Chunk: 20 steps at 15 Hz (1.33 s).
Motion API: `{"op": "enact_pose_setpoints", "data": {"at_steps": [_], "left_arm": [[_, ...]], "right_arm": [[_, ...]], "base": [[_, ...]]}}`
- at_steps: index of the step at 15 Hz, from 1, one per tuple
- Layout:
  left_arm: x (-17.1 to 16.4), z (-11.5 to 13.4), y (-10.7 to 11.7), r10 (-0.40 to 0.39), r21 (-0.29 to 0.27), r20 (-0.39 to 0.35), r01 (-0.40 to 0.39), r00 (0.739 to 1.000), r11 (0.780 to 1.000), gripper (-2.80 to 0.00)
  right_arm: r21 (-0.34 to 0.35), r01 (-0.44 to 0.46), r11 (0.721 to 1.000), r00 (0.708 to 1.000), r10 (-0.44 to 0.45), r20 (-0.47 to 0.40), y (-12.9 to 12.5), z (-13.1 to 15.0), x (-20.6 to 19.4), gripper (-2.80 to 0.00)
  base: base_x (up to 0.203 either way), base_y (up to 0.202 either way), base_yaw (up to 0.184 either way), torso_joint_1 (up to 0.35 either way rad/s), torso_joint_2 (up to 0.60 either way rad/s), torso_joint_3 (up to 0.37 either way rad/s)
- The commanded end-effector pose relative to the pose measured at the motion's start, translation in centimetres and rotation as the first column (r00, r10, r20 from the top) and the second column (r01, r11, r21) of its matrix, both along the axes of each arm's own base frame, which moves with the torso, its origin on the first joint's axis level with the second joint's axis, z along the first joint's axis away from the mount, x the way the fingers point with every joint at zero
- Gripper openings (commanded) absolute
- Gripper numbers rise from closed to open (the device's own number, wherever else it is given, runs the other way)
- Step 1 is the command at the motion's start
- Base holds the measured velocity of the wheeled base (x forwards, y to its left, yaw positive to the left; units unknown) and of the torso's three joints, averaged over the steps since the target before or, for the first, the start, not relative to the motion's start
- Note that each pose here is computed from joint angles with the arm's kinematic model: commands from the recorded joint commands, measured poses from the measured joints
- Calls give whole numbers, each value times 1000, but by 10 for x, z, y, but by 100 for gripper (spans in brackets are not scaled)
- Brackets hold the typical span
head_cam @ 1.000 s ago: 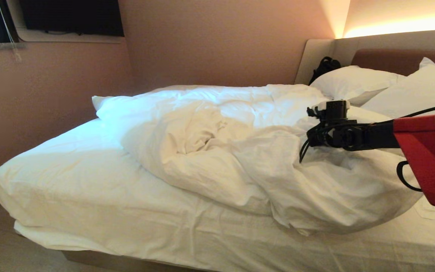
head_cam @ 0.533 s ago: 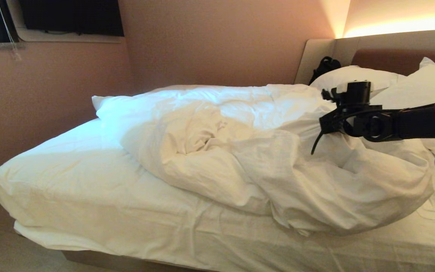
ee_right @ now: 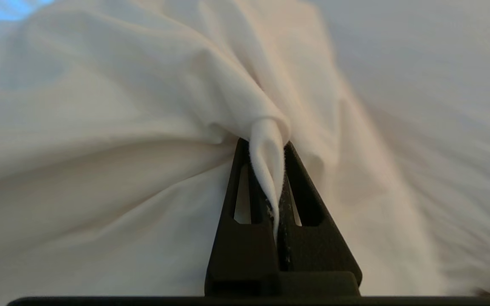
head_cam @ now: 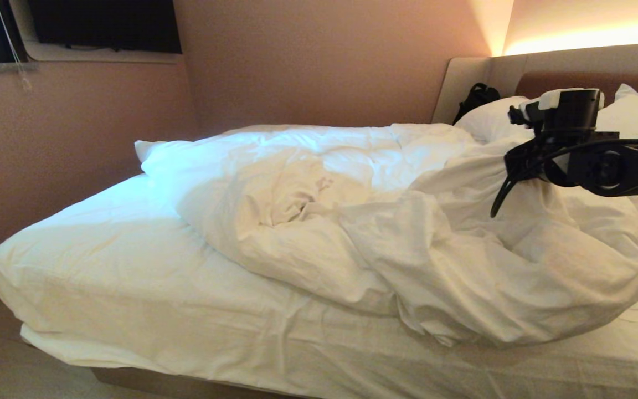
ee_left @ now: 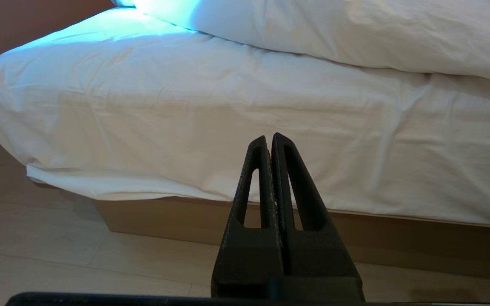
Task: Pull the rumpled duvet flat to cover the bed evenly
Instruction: Flatten the corners of the folded blanket
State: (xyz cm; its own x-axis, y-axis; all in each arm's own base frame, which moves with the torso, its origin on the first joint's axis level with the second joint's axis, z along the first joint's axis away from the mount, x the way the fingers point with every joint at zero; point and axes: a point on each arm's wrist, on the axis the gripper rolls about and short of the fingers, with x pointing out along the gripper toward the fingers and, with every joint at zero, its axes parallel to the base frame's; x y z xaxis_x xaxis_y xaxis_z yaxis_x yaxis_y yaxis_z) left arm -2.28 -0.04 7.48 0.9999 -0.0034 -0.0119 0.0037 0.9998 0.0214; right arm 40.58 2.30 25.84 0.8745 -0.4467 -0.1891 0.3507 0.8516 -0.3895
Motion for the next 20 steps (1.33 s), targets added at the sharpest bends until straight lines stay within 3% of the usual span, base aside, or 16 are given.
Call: {"op": "enact_pose_setpoints", "data": {"at_steps": [1, 5, 10, 13, 15, 20], "left_arm": [[0, 0, 0, -1, 0, 0, 1, 1000, 1000, -280], [0, 0, 0, 0, 0, 0, 0, 1000, 1000, -280], [0, 0, 0, -1, 0, 0, 1, 1000, 1000, -280], [0, 0, 0, -1, 0, 0, 1, 1000, 1000, -280], [0, 0, 0, -1, 0, 0, 1, 1000, 1000, -280], [0, 0, 0, -1, 0, 0, 1, 1000, 1000, -280]], "right_arm": [[-34, 136, 990, 991, -135, 24, -15, 13, -11, -280], [-52, 181, 982, 983, -180, 28, -34, 28, -38, -280], [-117, 178, 977, 983, -182, -27, -38, 30, -80, -280], [-148, 243, 959, 968, -250, -35, -54, 33, -99, -280], [-153, 289, 945, 954, -297, -31, -63, 35, -106, -280], [-152, 290, 945, 955, -295, -9, -62, 43, -127, -280]], "base": [[0, 0, 0, 0, 0, 0], [0, 0, 0, 0, 0, 0], [0, 0, 0, 0, 0, 0], [0, 0, 0, 0, 0, 0], [0, 0, 0, 0, 0, 0], [0, 0, 0, 0, 0, 0]]}}
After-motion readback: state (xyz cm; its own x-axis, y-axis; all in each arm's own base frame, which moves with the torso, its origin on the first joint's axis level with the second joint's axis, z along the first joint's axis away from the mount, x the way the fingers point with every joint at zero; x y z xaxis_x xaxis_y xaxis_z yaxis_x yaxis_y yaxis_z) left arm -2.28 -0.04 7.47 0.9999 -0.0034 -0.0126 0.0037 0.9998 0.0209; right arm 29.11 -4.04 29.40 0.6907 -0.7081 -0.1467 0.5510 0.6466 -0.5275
